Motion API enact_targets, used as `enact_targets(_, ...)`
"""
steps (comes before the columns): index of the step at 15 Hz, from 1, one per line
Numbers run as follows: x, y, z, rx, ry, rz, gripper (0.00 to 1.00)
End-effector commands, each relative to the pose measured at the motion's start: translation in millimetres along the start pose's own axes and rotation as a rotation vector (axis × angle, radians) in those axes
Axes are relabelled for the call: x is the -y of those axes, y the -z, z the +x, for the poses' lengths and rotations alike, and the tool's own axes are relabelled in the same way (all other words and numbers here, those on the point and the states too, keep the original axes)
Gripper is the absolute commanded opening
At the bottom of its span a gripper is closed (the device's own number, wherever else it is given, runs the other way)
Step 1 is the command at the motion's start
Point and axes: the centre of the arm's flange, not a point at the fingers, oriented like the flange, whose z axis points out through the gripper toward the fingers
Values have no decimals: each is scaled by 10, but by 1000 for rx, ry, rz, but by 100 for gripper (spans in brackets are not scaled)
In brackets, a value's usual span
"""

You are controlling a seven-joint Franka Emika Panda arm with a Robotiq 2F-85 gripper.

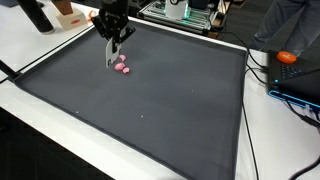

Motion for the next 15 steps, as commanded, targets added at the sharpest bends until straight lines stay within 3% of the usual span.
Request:
enact_targets(1,187,259,-87,62,-42,-24,1)
enact_targets(8,545,364,39,237,-85,-97,1)
enact_targets(15,892,294,240,360,-74,-163,1)
